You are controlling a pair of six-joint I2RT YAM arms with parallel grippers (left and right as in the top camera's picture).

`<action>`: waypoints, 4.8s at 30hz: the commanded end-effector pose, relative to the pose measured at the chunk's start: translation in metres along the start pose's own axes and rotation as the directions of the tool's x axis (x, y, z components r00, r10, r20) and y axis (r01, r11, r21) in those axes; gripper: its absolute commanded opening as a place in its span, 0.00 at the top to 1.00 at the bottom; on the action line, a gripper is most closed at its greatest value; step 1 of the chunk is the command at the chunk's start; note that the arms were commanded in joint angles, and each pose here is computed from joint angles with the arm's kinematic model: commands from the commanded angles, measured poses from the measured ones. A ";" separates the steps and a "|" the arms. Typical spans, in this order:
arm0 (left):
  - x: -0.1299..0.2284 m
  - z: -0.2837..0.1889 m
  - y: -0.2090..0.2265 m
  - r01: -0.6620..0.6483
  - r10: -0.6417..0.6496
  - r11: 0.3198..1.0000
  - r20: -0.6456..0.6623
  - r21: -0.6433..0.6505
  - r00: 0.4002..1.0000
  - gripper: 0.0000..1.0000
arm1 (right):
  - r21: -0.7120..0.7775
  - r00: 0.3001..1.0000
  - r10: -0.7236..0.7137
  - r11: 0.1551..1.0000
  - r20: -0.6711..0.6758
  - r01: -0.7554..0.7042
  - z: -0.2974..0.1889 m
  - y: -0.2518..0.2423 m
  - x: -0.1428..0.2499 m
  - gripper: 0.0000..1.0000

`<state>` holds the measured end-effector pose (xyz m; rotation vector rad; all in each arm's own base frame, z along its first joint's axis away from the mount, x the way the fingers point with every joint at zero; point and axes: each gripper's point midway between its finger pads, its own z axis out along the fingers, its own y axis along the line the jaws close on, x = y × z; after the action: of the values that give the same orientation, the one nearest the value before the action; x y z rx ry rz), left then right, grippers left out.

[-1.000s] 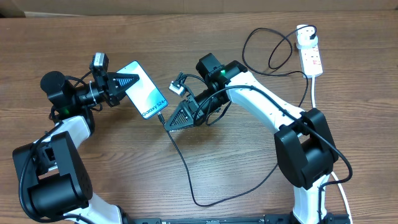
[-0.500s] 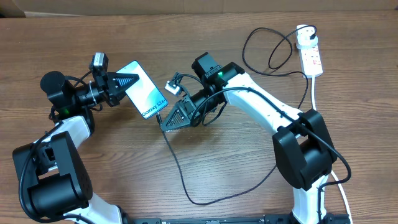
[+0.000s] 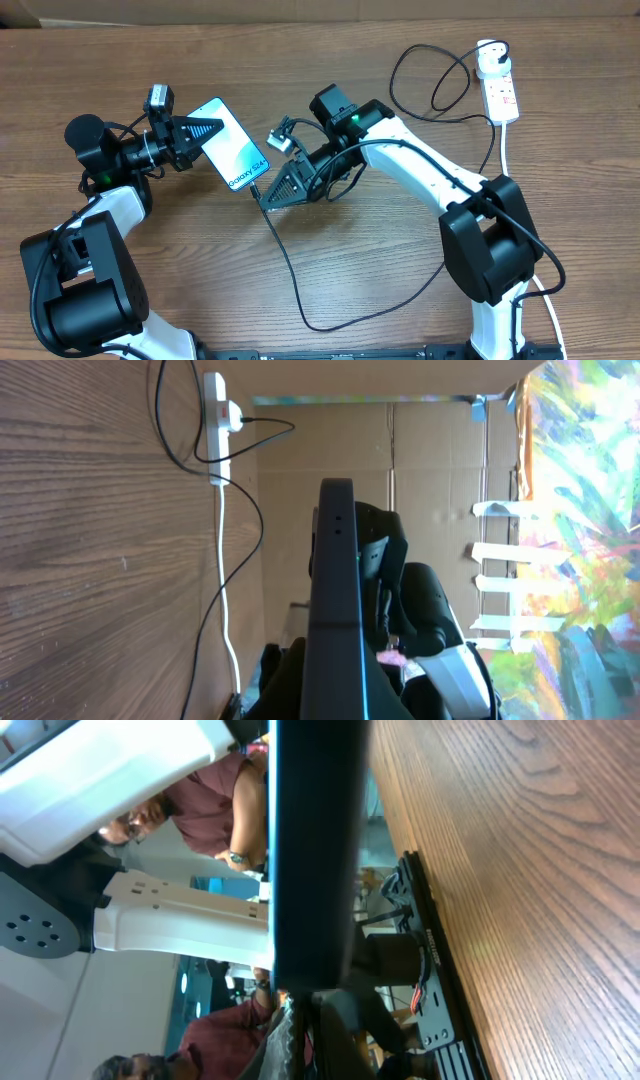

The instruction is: Plug charger to phone and switch on socket

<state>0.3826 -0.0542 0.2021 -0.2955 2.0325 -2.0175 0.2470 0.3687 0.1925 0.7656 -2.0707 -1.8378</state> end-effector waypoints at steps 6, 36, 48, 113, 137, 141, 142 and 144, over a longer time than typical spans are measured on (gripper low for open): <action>0.000 0.002 -0.005 -0.018 0.018 1.000 -0.024 0.002 1.000 0.96 | -0.016 0.999 0.025 1.000 0.035 -0.025 -0.015 -0.007 -0.006 0.96; -0.062 -0.008 -0.074 -0.233 0.231 0.973 0.148 -0.008 0.962 0.96 | 0.714 0.990 0.094 0.686 0.109 -0.144 -0.069 -0.133 0.000 0.64; -0.074 -0.014 -0.051 -0.029 0.031 0.999 0.206 -0.013 0.978 0.96 | 0.888 0.993 -0.066 0.455 0.102 -0.061 -0.061 -0.153 -0.027 0.49; -0.079 -0.028 -0.035 0.005 0.004 0.999 0.246 -0.037 0.969 0.96 | 0.948 0.982 0.168 0.289 0.083 -0.130 -0.062 -0.215 0.022 0.86; -0.076 -0.028 -0.036 0.005 0.003 0.999 0.230 -0.034 0.973 0.96 | 0.961 0.983 -0.080 0.238 0.165 -0.142 -0.092 -0.226 -0.043 0.59; -0.076 -0.027 -0.036 0.005 0.003 0.999 0.228 -0.034 0.974 0.96 | 0.959 0.984 -0.075 0.247 0.164 -0.141 -0.089 -0.231 -0.043 0.61; -0.076 -0.027 -0.036 0.005 0.003 0.999 0.228 -0.034 0.974 0.96 | 0.958 0.984 -0.071 0.251 0.163 -0.141 -0.088 -0.233 -0.043 0.61; -0.076 -0.027 -0.036 0.005 0.003 0.999 0.228 -0.034 0.974 0.96 | 0.956 0.985 -0.063 0.257 0.162 -0.141 -0.086 -0.236 -0.041 0.62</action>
<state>0.4454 -0.0043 0.2353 -0.5715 1.9231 -1.8576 0.3779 0.3118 0.0052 0.7531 -3.2840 -0.3174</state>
